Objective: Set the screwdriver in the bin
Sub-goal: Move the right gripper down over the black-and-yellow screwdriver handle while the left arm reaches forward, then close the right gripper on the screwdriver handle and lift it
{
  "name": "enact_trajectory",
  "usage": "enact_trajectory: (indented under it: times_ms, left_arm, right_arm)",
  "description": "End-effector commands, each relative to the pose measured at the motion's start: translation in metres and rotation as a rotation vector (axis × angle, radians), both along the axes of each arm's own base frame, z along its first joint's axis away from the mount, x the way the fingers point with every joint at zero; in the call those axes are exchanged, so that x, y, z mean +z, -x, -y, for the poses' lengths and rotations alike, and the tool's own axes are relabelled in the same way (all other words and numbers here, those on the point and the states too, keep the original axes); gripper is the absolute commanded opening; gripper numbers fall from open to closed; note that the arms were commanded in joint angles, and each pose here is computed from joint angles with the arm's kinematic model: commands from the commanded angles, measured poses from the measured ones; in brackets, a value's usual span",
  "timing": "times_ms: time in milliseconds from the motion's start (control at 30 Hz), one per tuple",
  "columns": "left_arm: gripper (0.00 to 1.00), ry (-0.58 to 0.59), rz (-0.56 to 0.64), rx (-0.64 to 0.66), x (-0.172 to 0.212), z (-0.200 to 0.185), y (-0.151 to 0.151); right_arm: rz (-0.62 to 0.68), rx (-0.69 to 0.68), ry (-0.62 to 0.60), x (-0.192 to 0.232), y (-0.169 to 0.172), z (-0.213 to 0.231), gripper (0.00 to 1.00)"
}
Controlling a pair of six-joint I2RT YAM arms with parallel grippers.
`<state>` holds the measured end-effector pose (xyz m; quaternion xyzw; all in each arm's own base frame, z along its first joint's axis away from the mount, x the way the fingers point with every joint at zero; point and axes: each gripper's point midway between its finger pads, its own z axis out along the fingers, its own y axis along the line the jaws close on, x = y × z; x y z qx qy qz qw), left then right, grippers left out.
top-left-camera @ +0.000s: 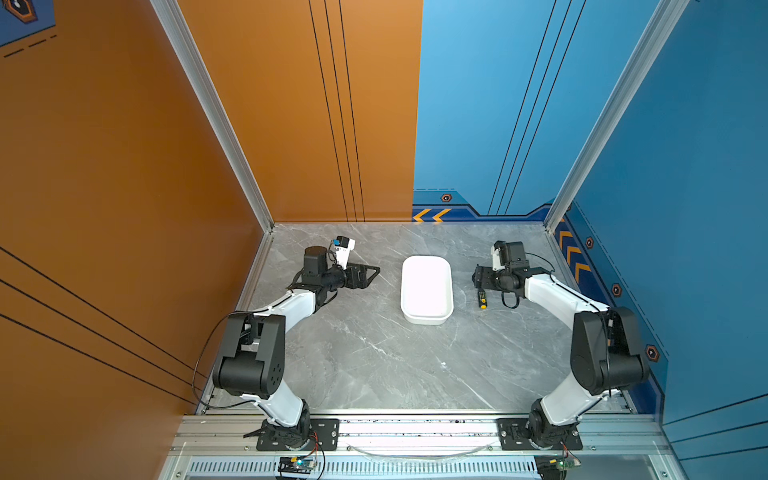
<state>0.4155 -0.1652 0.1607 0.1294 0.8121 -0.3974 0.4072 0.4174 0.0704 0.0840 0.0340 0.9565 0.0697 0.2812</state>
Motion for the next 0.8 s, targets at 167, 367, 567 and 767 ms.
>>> enact_trajectory:
  times_ms: [167,367,567,767]
  left_arm:
    - [0.98,0.078,-0.127,-0.179,-0.019,0.036,0.026]
    - [0.98,0.001,-0.163,-0.210,-0.035,0.047,0.037]
    - [0.98,-0.008,-0.176,-0.226,-0.040,0.052,0.041]
    - [0.98,-0.007,-0.190,-0.256,-0.046,0.061,0.045]
  right_arm:
    - [-0.155,-0.010,0.002,-0.021,0.007,-0.013,0.81]
    - [-0.215,-0.019,0.047,-0.034,0.008,-0.007,0.77]
    - [-0.258,-0.039,0.076,-0.046,0.014,-0.001,0.74]
    - [-0.284,-0.043,0.093,-0.054,0.017,0.001,0.63]
